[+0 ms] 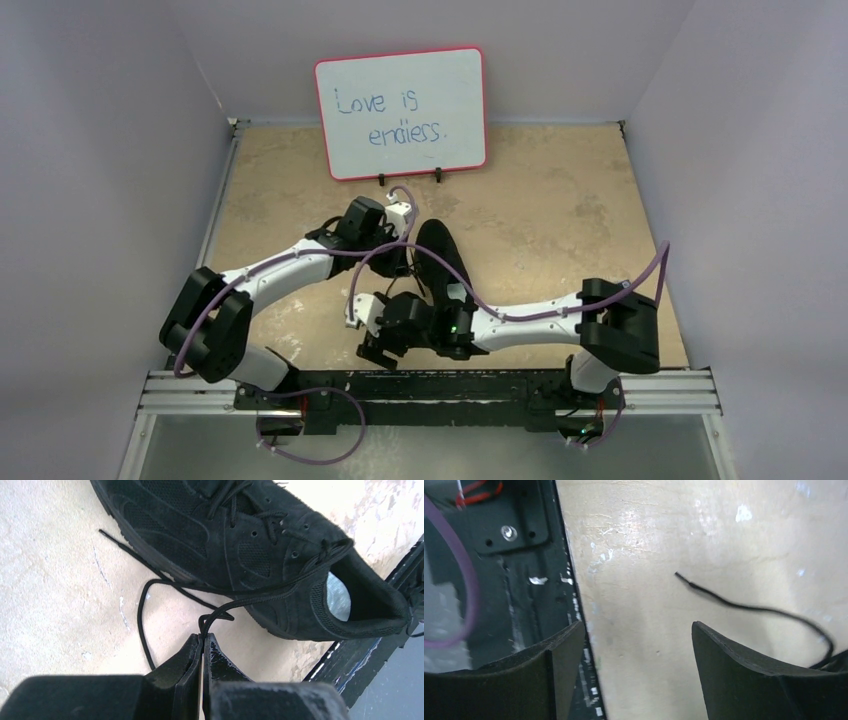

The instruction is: Tie the shoes

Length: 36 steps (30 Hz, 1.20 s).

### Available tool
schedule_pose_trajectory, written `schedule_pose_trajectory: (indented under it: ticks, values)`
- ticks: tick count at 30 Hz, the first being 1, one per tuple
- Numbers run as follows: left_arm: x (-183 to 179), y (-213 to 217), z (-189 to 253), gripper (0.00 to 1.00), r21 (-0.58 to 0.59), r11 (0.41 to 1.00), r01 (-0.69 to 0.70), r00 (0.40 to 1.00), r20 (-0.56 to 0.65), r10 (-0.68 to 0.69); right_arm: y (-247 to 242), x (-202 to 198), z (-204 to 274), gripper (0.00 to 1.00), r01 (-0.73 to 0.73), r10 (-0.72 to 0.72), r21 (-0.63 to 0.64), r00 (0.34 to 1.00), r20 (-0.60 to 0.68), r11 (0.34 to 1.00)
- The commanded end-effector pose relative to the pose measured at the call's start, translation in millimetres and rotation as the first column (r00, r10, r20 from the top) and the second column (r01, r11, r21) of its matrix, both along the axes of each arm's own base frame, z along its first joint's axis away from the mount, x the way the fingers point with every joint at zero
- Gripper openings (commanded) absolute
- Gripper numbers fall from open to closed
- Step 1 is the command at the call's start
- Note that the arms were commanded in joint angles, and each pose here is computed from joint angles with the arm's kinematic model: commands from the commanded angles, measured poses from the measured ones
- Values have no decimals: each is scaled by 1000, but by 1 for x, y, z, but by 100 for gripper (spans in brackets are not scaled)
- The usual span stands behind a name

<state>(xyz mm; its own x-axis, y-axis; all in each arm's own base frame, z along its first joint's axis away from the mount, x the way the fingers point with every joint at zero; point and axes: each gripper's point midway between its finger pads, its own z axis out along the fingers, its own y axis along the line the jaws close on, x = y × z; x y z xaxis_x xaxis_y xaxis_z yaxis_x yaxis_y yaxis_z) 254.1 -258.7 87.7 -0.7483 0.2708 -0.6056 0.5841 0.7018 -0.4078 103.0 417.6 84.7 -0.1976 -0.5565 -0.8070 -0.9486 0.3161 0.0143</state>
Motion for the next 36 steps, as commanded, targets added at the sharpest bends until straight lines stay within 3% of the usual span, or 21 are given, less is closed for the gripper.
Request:
schedule_pose_trajectory:
  ticks: [1,4,11,24,31,36]
  values:
    - [10,3,10,0,28,999,30,999,42,-31,21,6,21,80,-398,394,-67,844,364,915]
    - [13,1,11,0,23,999,32,999,41,-33,15,9,8,81,-502,521,-154,770,369,851]
    - [12,-3,10,0,-8,1000,-1,1000,14,1,19,34,2,77,-590,597,-104,770,227,801]
    - [11,3,-5,0,18,1000,-22,1000,9,22,16,57,-48,65,-602,661,-308,738,138,737]
    - [15,6,-13,0,40,999,-25,1000,6,25,7,52,-70,44,-642,693,-336,719,48,690]
    - [15,4,-13,0,19,999,-42,999,4,42,3,47,-79,19,-661,704,-339,710,8,670]
